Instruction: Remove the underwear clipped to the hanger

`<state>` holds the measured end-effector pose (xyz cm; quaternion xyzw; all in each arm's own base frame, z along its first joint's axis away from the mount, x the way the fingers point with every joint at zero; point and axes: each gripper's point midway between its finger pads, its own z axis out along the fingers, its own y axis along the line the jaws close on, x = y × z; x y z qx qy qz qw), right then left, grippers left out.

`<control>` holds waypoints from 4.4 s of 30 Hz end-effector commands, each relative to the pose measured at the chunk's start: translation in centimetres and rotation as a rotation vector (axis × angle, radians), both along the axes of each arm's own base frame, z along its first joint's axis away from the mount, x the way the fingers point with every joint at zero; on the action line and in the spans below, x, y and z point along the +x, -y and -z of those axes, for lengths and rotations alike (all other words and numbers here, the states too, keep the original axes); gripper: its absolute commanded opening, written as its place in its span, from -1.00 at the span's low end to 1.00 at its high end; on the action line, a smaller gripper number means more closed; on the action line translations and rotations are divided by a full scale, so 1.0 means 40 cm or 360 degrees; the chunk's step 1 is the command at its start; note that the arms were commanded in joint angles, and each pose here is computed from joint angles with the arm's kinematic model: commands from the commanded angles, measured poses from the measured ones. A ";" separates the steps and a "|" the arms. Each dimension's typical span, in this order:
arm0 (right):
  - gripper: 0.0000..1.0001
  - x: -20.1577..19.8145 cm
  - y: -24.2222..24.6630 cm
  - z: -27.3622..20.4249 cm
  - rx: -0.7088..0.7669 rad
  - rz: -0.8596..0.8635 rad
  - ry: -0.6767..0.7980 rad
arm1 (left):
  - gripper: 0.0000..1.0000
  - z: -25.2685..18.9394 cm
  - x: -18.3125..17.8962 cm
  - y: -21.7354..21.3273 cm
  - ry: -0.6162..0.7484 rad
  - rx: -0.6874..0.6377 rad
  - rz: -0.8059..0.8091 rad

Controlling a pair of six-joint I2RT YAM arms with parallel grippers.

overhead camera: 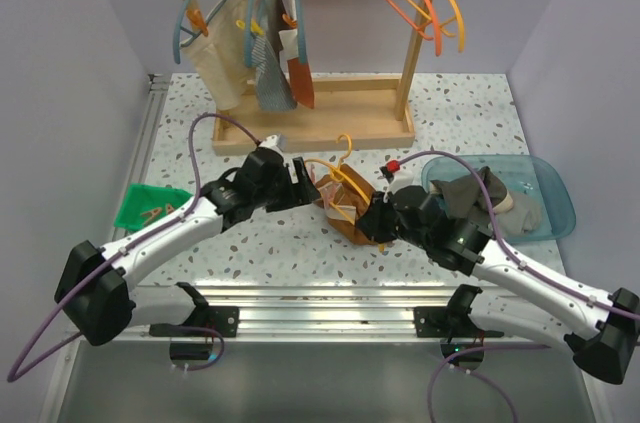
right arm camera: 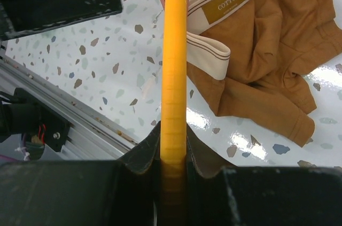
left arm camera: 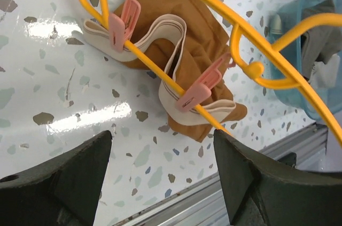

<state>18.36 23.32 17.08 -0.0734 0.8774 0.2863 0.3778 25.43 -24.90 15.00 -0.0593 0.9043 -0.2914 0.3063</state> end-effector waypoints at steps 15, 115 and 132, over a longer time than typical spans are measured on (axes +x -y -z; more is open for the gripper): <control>-1.00 0.002 0.031 -0.032 0.0045 0.0097 0.0071 | 0.44 0.031 0.082 0.065 -0.0029 0.0315 -0.0229; -1.00 0.030 0.026 -0.052 0.0010 0.0114 0.0144 | 0.68 -0.043 0.072 0.069 0.0072 0.0249 -0.0346; -1.00 0.035 0.016 -0.036 -0.0046 0.0049 0.0172 | 0.65 -0.015 0.051 -0.002 -0.0008 -0.0236 -0.0533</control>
